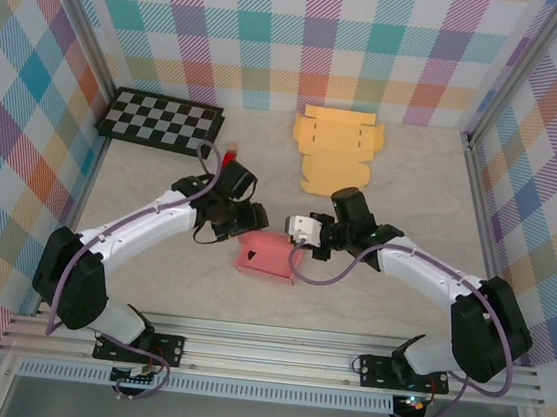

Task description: Fold the paper box

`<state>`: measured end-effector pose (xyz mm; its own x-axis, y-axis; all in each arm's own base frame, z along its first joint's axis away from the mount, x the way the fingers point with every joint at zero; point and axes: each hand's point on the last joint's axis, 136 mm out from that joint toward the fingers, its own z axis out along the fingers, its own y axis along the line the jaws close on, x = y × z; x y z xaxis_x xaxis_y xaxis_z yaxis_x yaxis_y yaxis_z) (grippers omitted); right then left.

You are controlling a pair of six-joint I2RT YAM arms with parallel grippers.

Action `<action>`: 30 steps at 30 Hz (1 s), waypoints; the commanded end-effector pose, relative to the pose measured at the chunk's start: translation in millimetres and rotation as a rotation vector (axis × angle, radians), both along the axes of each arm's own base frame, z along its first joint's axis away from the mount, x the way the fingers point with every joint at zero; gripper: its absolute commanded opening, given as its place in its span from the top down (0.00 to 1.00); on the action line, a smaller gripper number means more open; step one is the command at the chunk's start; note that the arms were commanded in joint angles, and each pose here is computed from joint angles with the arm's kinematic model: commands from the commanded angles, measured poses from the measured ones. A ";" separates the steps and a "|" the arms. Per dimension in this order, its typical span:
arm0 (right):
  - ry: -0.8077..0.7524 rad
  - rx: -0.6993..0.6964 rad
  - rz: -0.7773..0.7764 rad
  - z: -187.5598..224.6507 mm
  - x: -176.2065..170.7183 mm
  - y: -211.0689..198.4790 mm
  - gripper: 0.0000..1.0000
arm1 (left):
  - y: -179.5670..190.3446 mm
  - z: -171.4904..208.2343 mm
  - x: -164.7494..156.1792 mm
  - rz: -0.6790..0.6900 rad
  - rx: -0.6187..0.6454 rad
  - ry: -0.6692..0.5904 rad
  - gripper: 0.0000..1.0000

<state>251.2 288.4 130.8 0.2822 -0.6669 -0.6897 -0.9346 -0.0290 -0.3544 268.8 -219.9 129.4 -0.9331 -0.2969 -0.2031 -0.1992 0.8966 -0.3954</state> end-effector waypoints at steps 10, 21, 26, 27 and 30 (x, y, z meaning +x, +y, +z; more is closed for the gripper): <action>0.056 -0.247 -0.100 -28.4 -9.4 -42.2 0.62 | -1.4 -20.1 -42.5 0.017 0.055 -0.157 0.44; 0.093 -0.187 -0.227 9.0 -28.9 -64.3 0.45 | 17.6 -48.2 -49.5 0.047 0.134 -0.169 0.46; 0.272 0.065 -0.502 57.0 -12.9 -51.6 0.41 | 21.3 -52.6 -49.6 0.060 0.148 -0.185 0.46; 0.368 0.132 -0.600 65.7 -7.8 -48.0 0.41 | 21.6 -54.5 -50.1 0.064 0.147 -0.184 0.46; 0.678 0.256 -1.015 60.8 6.0 -56.2 0.38 | 22.9 -56.7 -51.1 0.073 0.150 -0.188 0.46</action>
